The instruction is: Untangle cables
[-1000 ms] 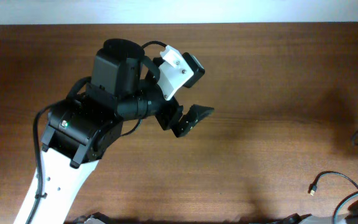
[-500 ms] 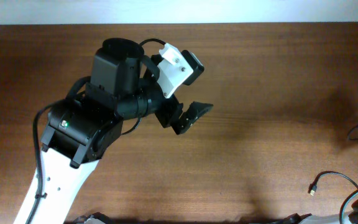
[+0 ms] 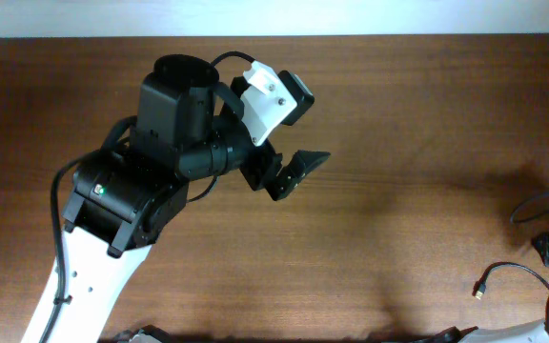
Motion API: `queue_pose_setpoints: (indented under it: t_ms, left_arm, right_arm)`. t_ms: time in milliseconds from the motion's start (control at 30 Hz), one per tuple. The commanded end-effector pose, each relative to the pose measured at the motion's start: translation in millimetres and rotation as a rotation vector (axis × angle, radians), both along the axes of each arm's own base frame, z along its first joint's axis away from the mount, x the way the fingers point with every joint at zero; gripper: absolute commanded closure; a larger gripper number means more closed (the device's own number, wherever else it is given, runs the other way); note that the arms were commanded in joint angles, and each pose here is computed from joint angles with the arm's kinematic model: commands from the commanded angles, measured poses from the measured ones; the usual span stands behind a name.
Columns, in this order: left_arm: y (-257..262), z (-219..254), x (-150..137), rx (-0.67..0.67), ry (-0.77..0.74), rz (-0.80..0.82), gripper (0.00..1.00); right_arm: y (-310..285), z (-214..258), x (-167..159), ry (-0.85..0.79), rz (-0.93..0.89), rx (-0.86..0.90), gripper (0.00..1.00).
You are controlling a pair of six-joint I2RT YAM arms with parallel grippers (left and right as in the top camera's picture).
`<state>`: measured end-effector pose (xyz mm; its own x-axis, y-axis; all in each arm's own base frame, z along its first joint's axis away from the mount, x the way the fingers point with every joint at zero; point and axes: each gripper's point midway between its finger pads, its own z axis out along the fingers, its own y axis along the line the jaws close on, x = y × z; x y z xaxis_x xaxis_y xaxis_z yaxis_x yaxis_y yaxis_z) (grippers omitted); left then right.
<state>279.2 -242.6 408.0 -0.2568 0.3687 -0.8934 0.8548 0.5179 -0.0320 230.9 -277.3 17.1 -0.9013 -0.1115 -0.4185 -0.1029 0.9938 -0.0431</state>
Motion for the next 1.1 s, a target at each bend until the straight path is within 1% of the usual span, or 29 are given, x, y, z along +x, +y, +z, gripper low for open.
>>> queue_pose_setpoints:
  t_ms: [0, 33, 67, 100, 167, 200, 233, 267, 333, 367, 400, 467, 567, 633, 700, 733, 800, 867, 900, 933, 1000, 1067]
  left_arm:
    - [1.6, 5.7, -2.2, -0.003, -0.021, 0.002, 0.01]
    - [1.5, 5.7, -2.4, -0.004, -0.021, 0.001, 0.01]
    - [1.4, 6.1, -2.2, -0.005, -0.022, 0.001, 0.01]
    - [1.3, 6.4, -2.0, -0.005, -0.024, 0.001, 0.01]
    - [1.3, 6.4, -2.0, -0.005, -0.024, 0.001, 0.01]
    - [1.3, 6.3, -2.1, -0.005, -0.023, 0.001, 0.01]
    - [1.3, 6.3, -2.1, -0.005, -0.023, 0.001, 0.01]
    - [1.3, 6.2, -2.0, -0.005, -0.023, 0.001, 0.01]
    - [1.6, 5.1, -2.7, -0.002, -0.018, 0.001, 0.01]
    - [1.8, 4.7, -2.9, -0.001, -0.016, 0.001, 0.01]
    - [1.8, 4.8, -2.8, -0.001, -0.017, 0.002, 0.01]
    - [1.8, 4.8, -2.8, -0.001, -0.017, 0.002, 0.01]
    - [1.8, 4.9, -2.7, -0.001, -0.018, 0.002, 0.01]
    - [3.0, 4.6, -1.0, 0.004, -0.021, 0.012, 0.01]
    - [5.2, 3.7, 1.8, 0.013, -0.026, 0.031, 0.01]
    - [5.4, 3.7, 1.9, 0.013, -0.026, 0.031, 0.01]
    - [5.3, 3.7, 1.8, 0.014, -0.026, 0.031, 0.01]
    - [5.6, 3.5, 2.1, 0.015, -0.026, 0.033, 0.01]
    - [5.6, 3.4, 2.1, 0.015, -0.026, 0.033, 0.01]
    - [5.5, 3.5, 2.0, 0.015, -0.026, 0.033, 0.01]
    - [5.4, 3.5, 1.9, 0.013, -0.024, 0.033, 0.01]
    - [5.2, 3.6, 1.6, -0.005, 0.005, 0.048, 0.01]
  right_arm:
    - [-9.7, -1.1, -2.9, 0.019, -0.016, -0.040, 0.21]
    - [-14.2, -4.0, -3.8, 0.030, -0.021, -0.056, 0.38]
    - [-15.7, -4.8, -3.3, 0.029, -0.021, -0.062, 0.34]
    - [-25.7, -3.0, -1.7, 0.031, -0.027, -0.108, 0.34]
    - [-33.7, 5.2, -1.9, 0.045, -0.035, -0.135, 0.32]
    - [-37.0, 12.5, -1.2, 0.041, -0.038, -0.151, 0.28]
    - [-38.4, 16.3, -2.4, 0.045, -0.042, -0.164, 0.27]
    - [-37.9, 16.2, -3.1, 0.046, -0.069, -0.151, 0.29]
    - [-44.1, 16.5, -6.5, 0.064, -0.114, -0.167, 0.52]
    - [-46.9, 16.7, -7.9, 0.069, -0.141, -0.170, 0.61]
    - [-47.8, 16.6, -8.9, 0.073, -0.145, -0.173, 0.63]
    - [-61.1, 18.7, -12.2, 0.085, -0.227, -0.208, 0.73]
    - [-66.3, 16.6, -14.8, 0.085, -0.240, -0.217, 0.74]
    - [-65.4, 15.7, -14.3, 0.079, -0.238, -0.208, 0.84]
    - [-64.8, 8.3, -14.6, 0.088, -0.237, -0.195, 0.84]
    - [-64.4, -0.1, -14.7, 0.097, -0.235, -0.182, 0.96]
    - [-64.1, -7.5, -14.8, 0.105, -0.234, -0.171, 0.96]
    - [-68.2, -2.2, -12.2, 0.093, -0.234, -0.188, 0.96]
    - [-71.9, 3.6, -8.6, 0.081, -0.233, -0.202, 0.96]
    - [-76.6, 19.2, 6.5, 0.032, -0.235, -0.215, 0.96]
    - [-85.6, 67.3, 51.9, -0.103, -0.241, -0.252, 0.96]
    - [-97.1, 129.4, 100.3, -0.223, -0.202, -0.352, 0.96]
